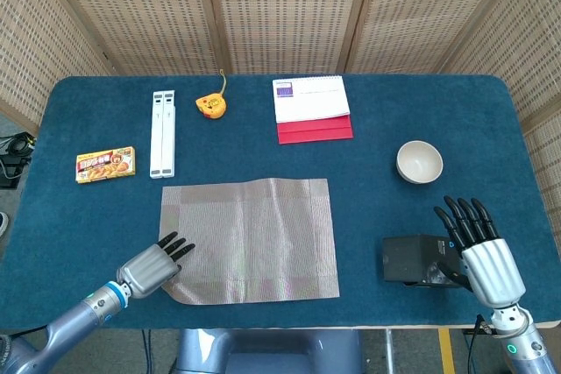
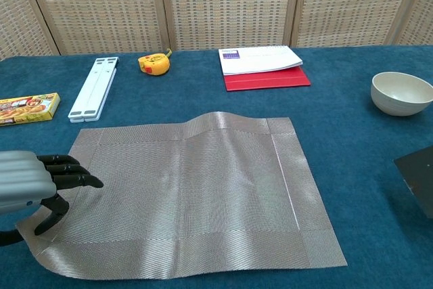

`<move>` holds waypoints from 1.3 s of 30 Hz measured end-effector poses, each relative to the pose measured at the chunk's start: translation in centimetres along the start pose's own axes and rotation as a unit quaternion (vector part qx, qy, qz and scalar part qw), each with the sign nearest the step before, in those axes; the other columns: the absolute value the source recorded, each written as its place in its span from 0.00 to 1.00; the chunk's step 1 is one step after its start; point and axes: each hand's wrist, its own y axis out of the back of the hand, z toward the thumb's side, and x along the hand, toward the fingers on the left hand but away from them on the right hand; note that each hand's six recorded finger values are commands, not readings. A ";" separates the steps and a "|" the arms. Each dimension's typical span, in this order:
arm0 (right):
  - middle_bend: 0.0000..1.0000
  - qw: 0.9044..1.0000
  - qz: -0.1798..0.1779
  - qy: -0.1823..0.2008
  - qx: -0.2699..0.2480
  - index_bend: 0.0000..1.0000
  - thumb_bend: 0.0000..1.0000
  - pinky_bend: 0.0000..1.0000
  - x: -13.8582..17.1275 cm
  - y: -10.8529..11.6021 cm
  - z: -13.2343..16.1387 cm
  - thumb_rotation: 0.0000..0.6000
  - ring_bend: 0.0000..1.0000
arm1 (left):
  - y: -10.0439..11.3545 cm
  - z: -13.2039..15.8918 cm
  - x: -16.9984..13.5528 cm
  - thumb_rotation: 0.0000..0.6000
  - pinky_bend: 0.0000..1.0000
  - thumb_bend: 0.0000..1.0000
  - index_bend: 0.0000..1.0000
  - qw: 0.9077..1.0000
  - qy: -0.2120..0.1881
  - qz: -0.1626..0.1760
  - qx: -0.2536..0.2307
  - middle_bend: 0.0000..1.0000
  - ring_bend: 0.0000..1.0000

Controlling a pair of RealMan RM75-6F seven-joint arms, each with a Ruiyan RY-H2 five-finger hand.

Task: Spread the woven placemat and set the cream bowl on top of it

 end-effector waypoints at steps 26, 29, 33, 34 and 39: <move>0.00 0.998 0.045 -0.030 0.017 0.07 0.00 0.00 -4.6 -1.5 -2.9 1.00 0.00 | 8.5 -12.2 -8.2 1.00 0.00 0.00 0.00 0.904 0.276 0.263 -0.194 0.00 0.00; 0.00 0.997 0.063 -0.033 0.019 0.07 0.00 0.00 -6.5 -1.9 -3.7 1.00 0.00 | 8.3 -12.9 -8.7 1.00 0.00 0.00 0.00 0.894 0.309 0.263 -0.188 0.00 0.00; 0.00 0.994 0.099 -0.047 0.021 0.09 0.00 0.00 -9.0 -2.8 -4.8 1.00 0.00 | 7.7 -13.7 -9.2 1.00 0.00 0.00 0.00 0.879 0.341 0.263 -0.206 0.00 0.00; 0.00 0.993 0.108 -0.052 0.022 0.09 0.00 0.00 -9.5 -3.1 -5.1 1.00 0.00 | 7.7 -13.8 -9.3 1.00 0.00 0.00 0.00 0.877 0.344 0.263 -0.208 0.00 0.00; 0.00 0.984 0.161 -0.079 0.021 0.11 0.00 0.00 -12.2 -5.0 -6.5 1.00 0.00 | 7.6 -14.3 -9.5 1.00 0.00 0.00 0.00 0.874 0.347 0.265 -0.216 0.00 0.00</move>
